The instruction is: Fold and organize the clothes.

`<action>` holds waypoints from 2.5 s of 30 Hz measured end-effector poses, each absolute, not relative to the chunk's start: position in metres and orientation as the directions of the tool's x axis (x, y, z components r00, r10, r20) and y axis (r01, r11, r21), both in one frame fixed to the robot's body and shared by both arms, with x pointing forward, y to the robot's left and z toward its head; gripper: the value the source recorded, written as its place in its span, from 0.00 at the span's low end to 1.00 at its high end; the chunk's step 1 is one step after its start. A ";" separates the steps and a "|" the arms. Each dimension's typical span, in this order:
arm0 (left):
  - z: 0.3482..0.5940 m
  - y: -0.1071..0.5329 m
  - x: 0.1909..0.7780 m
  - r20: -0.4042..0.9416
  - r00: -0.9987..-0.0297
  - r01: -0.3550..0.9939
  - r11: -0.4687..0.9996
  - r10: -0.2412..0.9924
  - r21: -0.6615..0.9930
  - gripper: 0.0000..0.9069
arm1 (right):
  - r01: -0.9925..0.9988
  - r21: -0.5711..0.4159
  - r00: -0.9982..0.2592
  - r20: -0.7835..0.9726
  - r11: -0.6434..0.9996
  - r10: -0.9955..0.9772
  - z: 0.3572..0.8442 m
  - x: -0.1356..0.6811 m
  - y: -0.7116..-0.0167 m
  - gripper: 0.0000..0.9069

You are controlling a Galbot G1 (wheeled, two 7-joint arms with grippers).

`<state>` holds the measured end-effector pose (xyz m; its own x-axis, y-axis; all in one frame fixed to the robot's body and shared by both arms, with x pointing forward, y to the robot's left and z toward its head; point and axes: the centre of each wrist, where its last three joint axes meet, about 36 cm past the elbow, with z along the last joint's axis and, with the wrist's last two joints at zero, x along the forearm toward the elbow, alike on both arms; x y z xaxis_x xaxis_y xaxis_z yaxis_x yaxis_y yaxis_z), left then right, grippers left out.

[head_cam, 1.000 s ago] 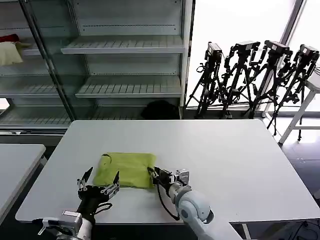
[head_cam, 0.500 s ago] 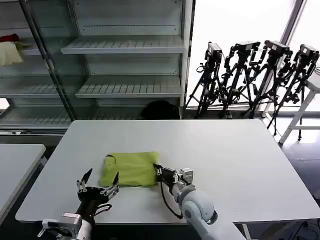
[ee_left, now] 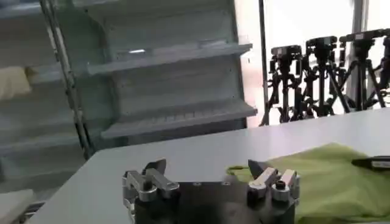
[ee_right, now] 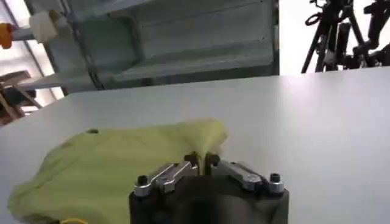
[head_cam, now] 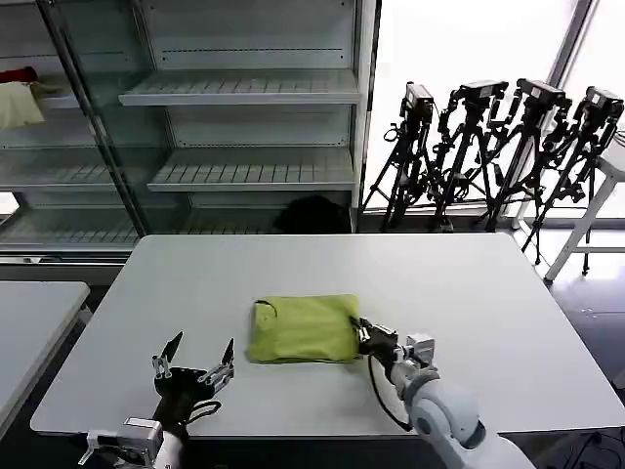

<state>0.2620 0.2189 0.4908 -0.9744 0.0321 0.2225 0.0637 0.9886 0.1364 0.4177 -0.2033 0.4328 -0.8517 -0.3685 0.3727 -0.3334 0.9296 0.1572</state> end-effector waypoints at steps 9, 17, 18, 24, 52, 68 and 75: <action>0.485 0.219 0.259 0.213 -0.977 0.043 0.991 0.015 0.126 1.00 | -0.261 -0.089 -0.919 0.326 0.961 -0.220 0.435 0.410 -0.248 1.00; 0.473 0.212 0.251 0.167 -0.985 0.058 0.992 0.039 0.109 1.00 | -0.154 -0.175 -0.975 0.188 0.972 -0.121 0.458 0.377 -0.282 1.00; 0.470 0.211 0.250 0.158 -0.987 0.059 0.992 0.042 0.108 1.00 | -0.140 -0.177 -0.979 0.174 0.974 -0.109 0.460 0.370 -0.284 1.00; 0.444 0.201 0.243 0.087 -0.994 0.071 0.992 0.062 0.104 1.00 | -0.057 -0.179 -0.995 0.086 0.982 -0.042 0.462 0.319 -0.285 1.00; 0.397 0.195 0.199 -0.055 -0.997 0.052 0.995 0.057 0.086 1.00 | 0.020 -0.102 -0.992 -0.126 0.995 0.007 0.400 0.184 -0.267 1.00; 0.403 0.201 0.186 -0.046 -0.998 0.045 0.996 0.049 0.081 1.00 | -0.009 -0.082 -0.993 -0.118 0.997 -0.019 0.391 0.168 -0.264 1.00; 0.403 0.200 0.185 -0.045 -0.998 0.042 0.996 0.046 0.076 1.00 | -0.016 -0.078 -0.993 -0.119 0.997 -0.025 0.391 0.167 -0.263 1.00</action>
